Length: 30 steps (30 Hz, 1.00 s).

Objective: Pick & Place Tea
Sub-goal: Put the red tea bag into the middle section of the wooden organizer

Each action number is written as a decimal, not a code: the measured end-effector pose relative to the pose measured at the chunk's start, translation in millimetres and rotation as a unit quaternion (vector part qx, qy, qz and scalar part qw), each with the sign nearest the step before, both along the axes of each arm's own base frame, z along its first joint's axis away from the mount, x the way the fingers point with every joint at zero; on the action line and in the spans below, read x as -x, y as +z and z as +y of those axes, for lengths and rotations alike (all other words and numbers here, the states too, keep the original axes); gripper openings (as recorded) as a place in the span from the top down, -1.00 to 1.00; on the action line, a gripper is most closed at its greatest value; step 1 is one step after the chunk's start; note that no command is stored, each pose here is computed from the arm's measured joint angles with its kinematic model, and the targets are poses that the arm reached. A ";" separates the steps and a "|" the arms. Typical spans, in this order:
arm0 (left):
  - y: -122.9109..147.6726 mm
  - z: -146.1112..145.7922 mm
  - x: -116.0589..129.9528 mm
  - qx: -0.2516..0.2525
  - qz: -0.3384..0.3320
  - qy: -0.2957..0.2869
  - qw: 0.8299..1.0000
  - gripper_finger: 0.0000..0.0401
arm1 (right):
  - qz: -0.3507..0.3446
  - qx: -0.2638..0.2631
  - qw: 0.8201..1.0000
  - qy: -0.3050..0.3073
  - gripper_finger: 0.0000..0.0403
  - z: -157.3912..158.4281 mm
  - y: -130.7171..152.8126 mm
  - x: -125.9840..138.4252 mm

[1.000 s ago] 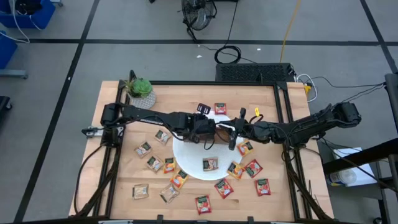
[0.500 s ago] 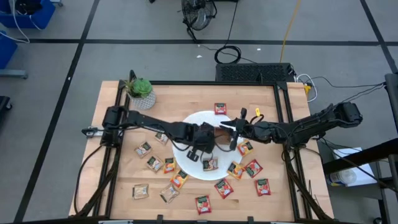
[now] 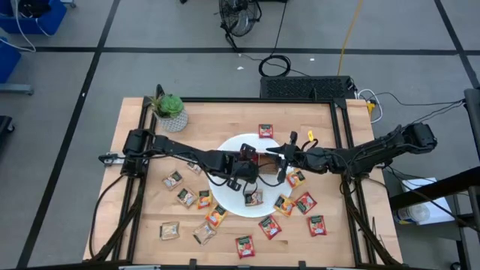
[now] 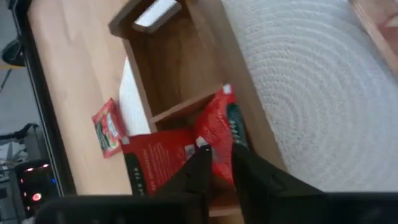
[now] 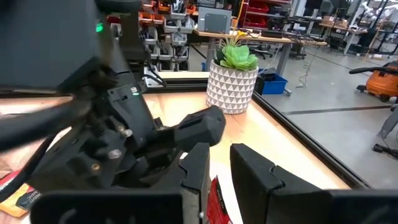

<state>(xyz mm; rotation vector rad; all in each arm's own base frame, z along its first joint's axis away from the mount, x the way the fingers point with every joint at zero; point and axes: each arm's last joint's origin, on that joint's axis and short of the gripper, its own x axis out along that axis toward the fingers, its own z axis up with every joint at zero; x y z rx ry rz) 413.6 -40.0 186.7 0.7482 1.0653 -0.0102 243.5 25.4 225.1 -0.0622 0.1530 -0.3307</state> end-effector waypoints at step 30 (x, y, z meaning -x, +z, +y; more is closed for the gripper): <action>-6.1 20.3 5.3 0.069 0.016 0.061 0.996 0.23 | 0.001 -0.004 1.000 -0.001 0.74 0.0 -0.5 0.1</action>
